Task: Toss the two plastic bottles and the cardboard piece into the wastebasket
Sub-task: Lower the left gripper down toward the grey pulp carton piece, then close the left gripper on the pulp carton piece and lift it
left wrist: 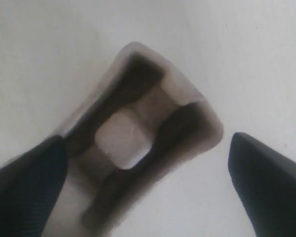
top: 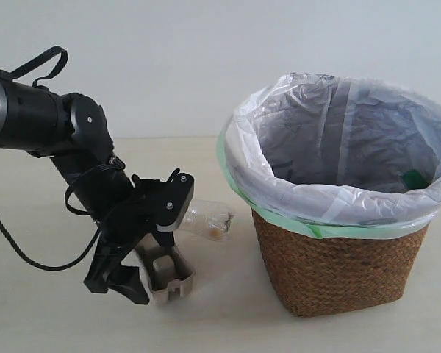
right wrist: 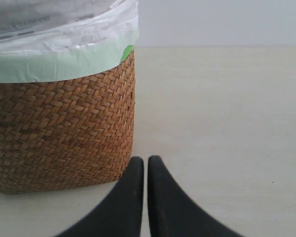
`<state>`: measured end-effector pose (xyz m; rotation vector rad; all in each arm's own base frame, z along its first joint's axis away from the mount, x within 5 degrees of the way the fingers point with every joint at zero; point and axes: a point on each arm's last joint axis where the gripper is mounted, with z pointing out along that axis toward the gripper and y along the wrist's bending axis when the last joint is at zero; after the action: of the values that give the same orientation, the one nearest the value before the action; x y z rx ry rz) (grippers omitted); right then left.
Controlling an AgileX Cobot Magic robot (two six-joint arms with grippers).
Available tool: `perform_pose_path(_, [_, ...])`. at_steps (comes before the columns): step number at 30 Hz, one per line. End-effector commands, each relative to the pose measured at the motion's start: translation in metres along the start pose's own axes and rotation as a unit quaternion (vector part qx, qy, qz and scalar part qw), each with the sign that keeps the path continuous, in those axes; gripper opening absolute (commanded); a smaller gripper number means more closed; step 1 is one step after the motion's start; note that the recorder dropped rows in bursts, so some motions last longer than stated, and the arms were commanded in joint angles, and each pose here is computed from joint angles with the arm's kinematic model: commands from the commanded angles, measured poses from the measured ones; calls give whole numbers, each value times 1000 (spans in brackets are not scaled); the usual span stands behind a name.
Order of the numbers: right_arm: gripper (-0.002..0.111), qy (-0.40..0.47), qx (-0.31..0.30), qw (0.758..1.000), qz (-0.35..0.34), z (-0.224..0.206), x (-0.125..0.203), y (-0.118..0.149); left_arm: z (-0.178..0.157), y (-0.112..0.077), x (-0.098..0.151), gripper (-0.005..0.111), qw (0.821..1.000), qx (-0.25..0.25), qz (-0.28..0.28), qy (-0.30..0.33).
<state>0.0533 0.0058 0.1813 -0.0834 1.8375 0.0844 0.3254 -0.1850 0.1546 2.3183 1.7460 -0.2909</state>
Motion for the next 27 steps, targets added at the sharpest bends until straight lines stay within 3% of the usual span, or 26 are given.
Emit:
perform_pose_path(1, [0,-7,-1,1000,-1,0,-1,0,-7,-3,-5,81,1000,-3,1,-9])
perform_pose_path(6, [0,-7,-1,1000,-1,0,-1,0,-18,-3,-9,81,1000,-15,3,-16])
perform_pose_path(8, [0,-7,-1,1000,-1,0,-1,0,-22,-4,-11,81,999,-18,-20,-27])
perform_pose_path(11, [0,-7,-1,1000,-1,0,-1,0,-23,-4,-16,81,994,-14,-92,-57])
perform_pose_path(17, [0,-7,-1,1000,-1,0,-1,0,-25,-2,-27,81,956,2,-269,-121])
perform_pose_path(19, [0,-7,-1,1000,-1,0,-1,0,-26,0,-30,81,918,16,-369,-141])
perform_pose_path(21, [0,-7,-1,1000,-1,0,-1,0,-27,0,-33,81,867,36,-472,-154])
perform_pose_path(27, [0,-7,-1,1000,-1,0,-1,0,-25,1,-30,81,721,63,-679,-124])
